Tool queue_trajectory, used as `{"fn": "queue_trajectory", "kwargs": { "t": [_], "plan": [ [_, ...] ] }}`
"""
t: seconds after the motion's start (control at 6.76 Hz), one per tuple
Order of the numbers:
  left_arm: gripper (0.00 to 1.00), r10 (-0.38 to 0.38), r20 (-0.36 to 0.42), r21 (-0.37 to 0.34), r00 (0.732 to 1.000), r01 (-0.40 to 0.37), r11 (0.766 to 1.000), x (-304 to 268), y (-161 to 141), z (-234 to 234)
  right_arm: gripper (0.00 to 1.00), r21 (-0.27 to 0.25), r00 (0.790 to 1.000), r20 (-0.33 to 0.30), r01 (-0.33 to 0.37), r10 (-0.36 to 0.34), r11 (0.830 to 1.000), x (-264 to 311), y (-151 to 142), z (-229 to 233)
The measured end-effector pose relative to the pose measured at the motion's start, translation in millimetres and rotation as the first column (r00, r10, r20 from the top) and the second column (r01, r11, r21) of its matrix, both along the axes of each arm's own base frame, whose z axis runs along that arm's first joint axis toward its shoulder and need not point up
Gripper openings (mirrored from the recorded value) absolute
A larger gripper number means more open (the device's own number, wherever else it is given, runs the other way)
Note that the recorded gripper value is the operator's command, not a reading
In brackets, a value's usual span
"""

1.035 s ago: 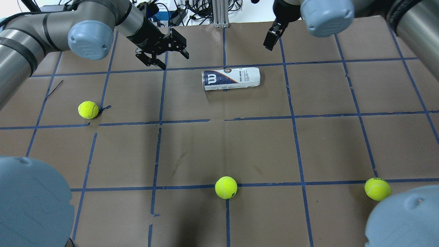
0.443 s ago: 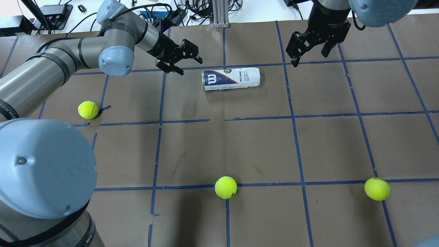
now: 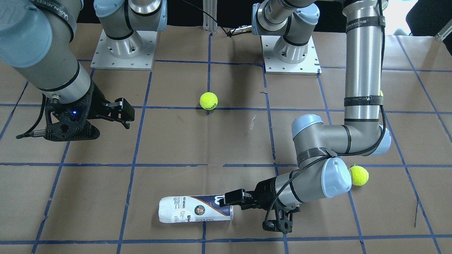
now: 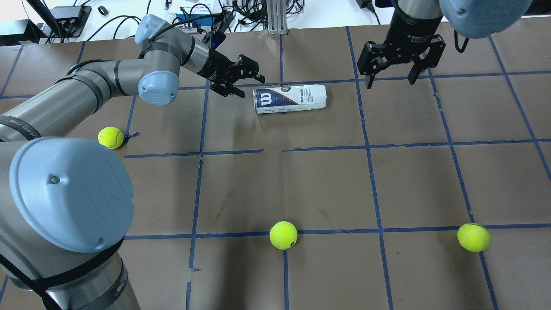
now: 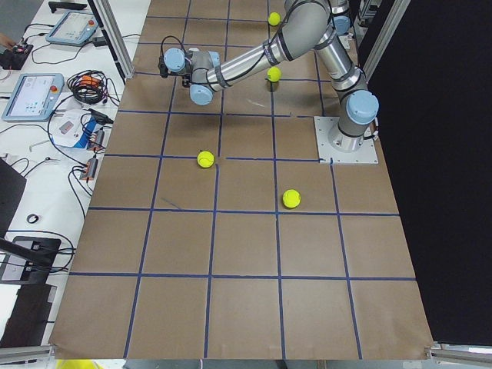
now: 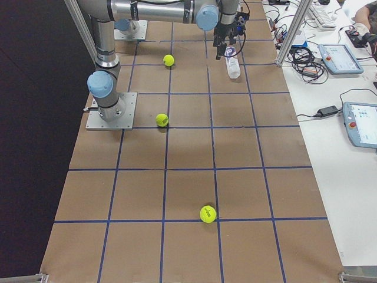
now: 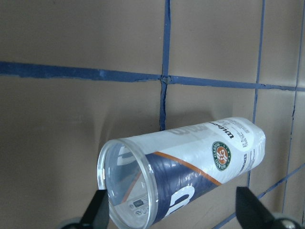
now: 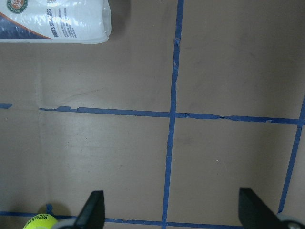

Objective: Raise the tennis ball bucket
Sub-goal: 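Reach the left gripper to the can's lid end while the right arm withdraws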

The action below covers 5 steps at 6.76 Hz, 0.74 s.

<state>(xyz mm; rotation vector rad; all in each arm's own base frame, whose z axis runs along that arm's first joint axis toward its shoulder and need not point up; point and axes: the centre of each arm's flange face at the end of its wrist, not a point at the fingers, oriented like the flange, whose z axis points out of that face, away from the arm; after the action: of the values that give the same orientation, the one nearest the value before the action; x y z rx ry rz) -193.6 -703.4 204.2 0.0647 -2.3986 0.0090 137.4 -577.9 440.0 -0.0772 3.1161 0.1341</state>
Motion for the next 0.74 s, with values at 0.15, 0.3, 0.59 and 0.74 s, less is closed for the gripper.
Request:
{"fn": "queue_trajectory", "kwargs": {
  "t": [0.15,0.3,0.59,0.74],
  "plan": [
    [0.62,-0.003,-0.044,0.014,0.999,0.004,1.000,-6.1,2.9,-6.4,1.00,-0.006,0.999,-0.027,0.022,-0.022,1.000,-2.7,0.4,2.6],
    [0.35,-0.002,-0.101,0.026,0.995,0.004,1.000,-11.0,5.0,-7.7,1.00,-0.018,0.996,-0.082,0.026,-0.028,0.999,-8.3,2.5,8.8],
    [0.07,0.000,-0.139,0.034,0.990,0.005,0.999,-14.0,7.9,-8.7,1.00,-0.044,0.991,-0.136,0.015,-0.021,0.999,-6.7,10.7,23.4],
    [0.01,0.000,-0.144,0.035,0.990,0.005,0.999,-15.1,9.3,-7.5,1.00,-0.055,0.991,-0.136,-0.005,-0.002,0.998,7.1,17.4,29.3]
  ]
}}
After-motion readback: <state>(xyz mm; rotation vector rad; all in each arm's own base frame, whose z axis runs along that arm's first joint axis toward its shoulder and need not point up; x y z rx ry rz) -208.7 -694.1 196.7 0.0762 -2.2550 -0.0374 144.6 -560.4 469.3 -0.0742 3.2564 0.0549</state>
